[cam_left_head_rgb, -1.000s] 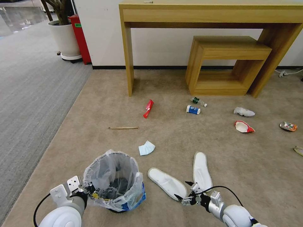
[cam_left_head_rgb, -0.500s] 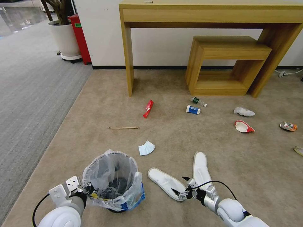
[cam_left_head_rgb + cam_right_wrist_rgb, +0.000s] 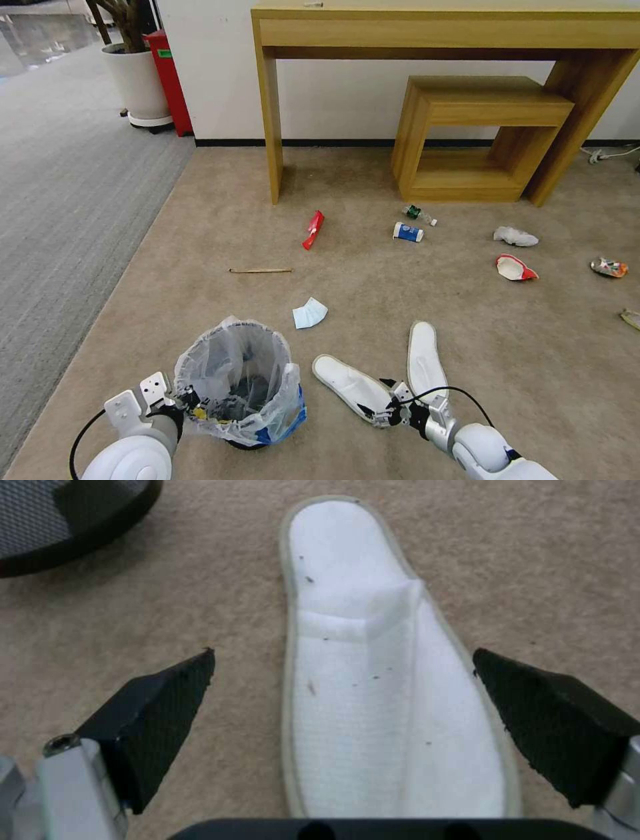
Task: Pick up the trash bin and place the garbage on the floor into it.
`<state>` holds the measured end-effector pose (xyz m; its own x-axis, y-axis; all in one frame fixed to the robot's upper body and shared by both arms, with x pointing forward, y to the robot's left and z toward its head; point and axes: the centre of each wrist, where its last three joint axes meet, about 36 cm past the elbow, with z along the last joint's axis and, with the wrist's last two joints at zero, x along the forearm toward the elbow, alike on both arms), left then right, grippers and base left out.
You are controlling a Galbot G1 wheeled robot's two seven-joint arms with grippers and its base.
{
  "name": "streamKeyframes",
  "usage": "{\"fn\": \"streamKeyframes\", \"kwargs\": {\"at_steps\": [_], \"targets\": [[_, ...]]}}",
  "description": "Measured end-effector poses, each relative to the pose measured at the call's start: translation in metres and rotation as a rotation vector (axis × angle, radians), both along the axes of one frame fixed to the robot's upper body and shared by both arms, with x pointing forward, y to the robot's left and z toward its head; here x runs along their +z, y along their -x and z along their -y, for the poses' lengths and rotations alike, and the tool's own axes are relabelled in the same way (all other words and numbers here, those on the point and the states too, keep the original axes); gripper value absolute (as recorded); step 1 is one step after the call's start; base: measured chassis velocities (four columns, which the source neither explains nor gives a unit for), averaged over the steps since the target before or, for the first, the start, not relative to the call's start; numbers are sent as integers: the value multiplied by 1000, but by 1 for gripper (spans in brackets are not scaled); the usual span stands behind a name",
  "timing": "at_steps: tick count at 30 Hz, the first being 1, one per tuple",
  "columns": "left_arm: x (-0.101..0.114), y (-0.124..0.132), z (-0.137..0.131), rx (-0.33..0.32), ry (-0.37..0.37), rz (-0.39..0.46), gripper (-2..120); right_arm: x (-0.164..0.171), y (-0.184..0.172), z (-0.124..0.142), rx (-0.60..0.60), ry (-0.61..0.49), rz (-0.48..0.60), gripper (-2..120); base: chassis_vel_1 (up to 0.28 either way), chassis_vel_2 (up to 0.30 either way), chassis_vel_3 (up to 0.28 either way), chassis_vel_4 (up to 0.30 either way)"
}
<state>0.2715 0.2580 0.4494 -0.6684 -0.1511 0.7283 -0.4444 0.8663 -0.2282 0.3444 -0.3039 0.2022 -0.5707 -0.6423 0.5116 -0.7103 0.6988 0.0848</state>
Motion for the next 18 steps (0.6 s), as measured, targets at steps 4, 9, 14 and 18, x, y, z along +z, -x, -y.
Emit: {"fn": "streamKeyframes", "kwargs": {"at_steps": [4,9,14,18], "targets": [[0,-1,1,1,1,1,0,-4,4,-1,19,-11,-3,93,0,0,0,0],[0,-1,1,2,2,2,0,-6,7,-4,34,-16,-3,92,0,0,0,0],[1,-1,1,2,2,5,0,-8,9,-7,46,-21,-6,92,0,0,0,0],[2,0,1,3,0,7,0,-9,9,-10,53,-23,-7,92,0,0,0,0]]}}
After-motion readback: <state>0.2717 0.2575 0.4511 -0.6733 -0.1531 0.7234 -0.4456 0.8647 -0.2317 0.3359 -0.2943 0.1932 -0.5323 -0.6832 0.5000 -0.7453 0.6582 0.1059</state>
